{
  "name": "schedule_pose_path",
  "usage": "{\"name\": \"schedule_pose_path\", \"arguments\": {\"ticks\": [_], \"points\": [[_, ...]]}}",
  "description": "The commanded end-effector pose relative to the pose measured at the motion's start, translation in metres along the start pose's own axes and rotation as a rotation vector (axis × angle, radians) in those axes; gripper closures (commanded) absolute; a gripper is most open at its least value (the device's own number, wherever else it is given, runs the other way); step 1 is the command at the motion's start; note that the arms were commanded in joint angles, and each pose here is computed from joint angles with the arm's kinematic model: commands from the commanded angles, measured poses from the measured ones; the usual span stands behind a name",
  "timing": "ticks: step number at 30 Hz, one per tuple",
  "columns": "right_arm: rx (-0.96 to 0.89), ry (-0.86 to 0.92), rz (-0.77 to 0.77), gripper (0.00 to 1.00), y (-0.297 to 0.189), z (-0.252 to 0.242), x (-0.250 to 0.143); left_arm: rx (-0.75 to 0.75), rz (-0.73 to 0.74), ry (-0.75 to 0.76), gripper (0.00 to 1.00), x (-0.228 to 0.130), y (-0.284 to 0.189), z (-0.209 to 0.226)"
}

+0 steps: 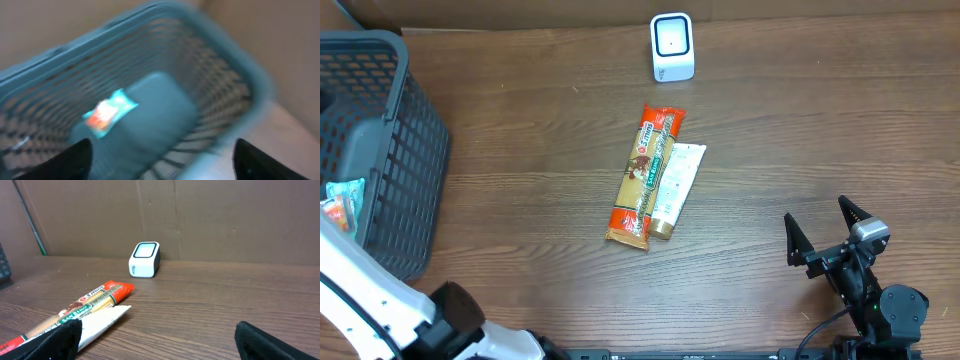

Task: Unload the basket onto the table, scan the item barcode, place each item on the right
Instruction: 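Reach the left gripper into the basket and grasp the Kleenex pack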

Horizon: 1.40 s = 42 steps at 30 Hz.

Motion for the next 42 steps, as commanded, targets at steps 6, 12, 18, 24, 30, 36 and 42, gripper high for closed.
{"name": "schedule_pose_path", "arguments": {"ticks": [6, 12, 18, 24, 30, 36, 42], "points": [[-0.004, 0.004, -0.001, 0.00, 0.000, -0.001, -0.001, 0.187, 0.204, -0.038, 0.21, -0.044, 0.085, 0.056], [-0.004, 0.005, 0.002, 0.00, 0.000, -0.001, -0.001, 0.183, 0.339, 0.101, 0.21, -0.095, 0.145, 0.064], [-0.004, 0.005, 0.002, 0.00, 0.000, -0.001, -0.002, 0.215, 0.364, 0.295, 0.20, -0.124, 0.185, 0.079], [-0.004, 0.005, 0.002, 0.00, 0.000, -0.001, -0.002, 0.223, 0.324, 0.433, 0.05, -0.138, 0.217, 0.100], [-0.002, 0.038, 0.009, 0.00, 0.001, 0.000, -0.003, 0.243, 0.325, 0.474, 0.04, -0.153, 0.239, 0.125], [-0.005, 0.049, 0.037, 0.00, 0.002, -0.002, -0.009, 0.201, 0.357, 0.542, 0.09, -0.165, 0.257, 0.143], [-0.004, 0.060, 0.061, 0.00, 0.004, -0.002, -0.015, 0.169, 0.375, 0.502, 0.10, -0.178, 0.272, 0.158]]}}
Point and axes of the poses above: each gripper's point midway between its finger pads, its own y axis out along the fingers, its own z axis along the line the jaws close on, x = y × z, the point moved 1 cm from there along -y, back along the fingers, and after that the axes turned 1 degree about y, right-handed, at the moved point
